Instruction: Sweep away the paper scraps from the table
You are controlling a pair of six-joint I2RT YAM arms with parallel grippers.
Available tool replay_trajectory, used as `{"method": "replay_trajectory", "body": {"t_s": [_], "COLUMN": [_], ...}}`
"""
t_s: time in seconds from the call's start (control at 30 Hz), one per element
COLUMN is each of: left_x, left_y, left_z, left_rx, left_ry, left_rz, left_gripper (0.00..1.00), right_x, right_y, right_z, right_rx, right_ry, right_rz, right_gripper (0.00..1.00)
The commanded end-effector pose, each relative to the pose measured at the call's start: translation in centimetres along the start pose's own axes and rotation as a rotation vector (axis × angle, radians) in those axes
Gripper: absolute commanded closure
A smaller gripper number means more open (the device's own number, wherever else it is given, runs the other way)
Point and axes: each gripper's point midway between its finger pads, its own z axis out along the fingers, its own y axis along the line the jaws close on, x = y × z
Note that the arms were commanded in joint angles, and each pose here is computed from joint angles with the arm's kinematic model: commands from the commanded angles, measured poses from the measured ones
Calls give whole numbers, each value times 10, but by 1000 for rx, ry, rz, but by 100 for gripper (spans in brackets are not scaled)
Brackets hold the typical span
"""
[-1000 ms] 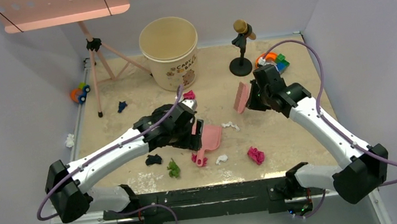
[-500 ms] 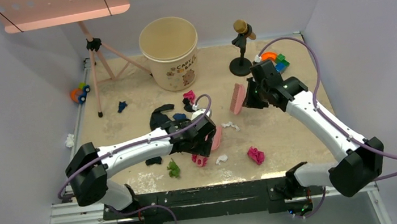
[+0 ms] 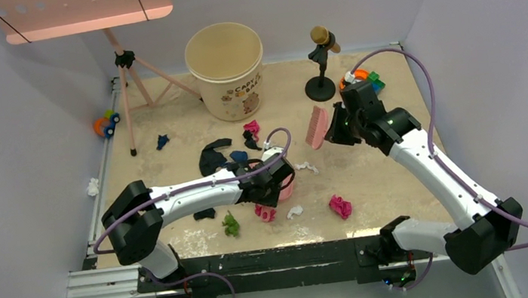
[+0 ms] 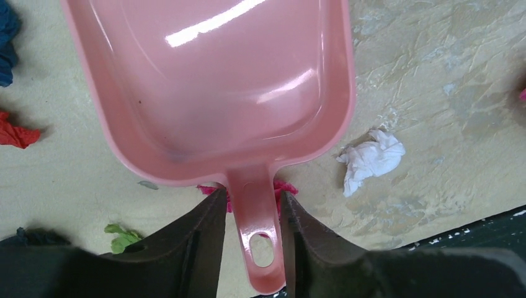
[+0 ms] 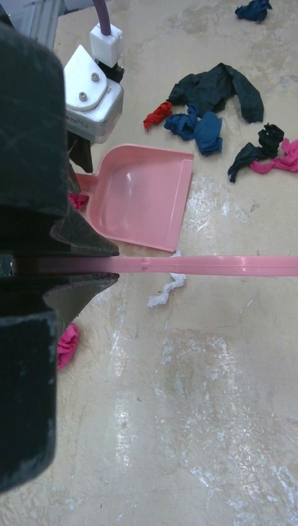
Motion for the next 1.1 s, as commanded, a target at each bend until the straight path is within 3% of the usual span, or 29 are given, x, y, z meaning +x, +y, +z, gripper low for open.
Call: {"method": "replay_trajectory", "body": {"t_s": [0.0, 0.17, 0.4, 0.57, 0.7, 0.97, 1.07], "left_x": [-9, -5, 10, 14, 10, 5, 5], "left_y": [-13, -2, 1, 9, 15, 14, 11], "left_z": [-7, -4, 4, 5, 3, 5, 7], "left_rx": [54, -3, 8, -48, -66, -65, -51], "left_ry": [-31, -20, -22, -97, -145, -183, -192], "left_rz": [-29, -33, -78, -86, -98, -86, -87], "left_gripper": [59, 50, 48, 46, 55, 62, 73], "right_x": [-6, -6, -3, -3, -3, -2, -2], "right_y": [1, 3, 1, 2, 1, 0, 0], "right_z": [-1, -1, -1, -2, -3, -4, -4], "right_rx": [-7, -13, -14, -18, -16, -13, -14], "right_ry": [-31, -26, -25, -28, -32, -29, -30], "right_rz": [1, 3, 2, 6, 5, 6, 7], "right_gripper": [100, 100, 100, 100, 100, 100, 100]}}
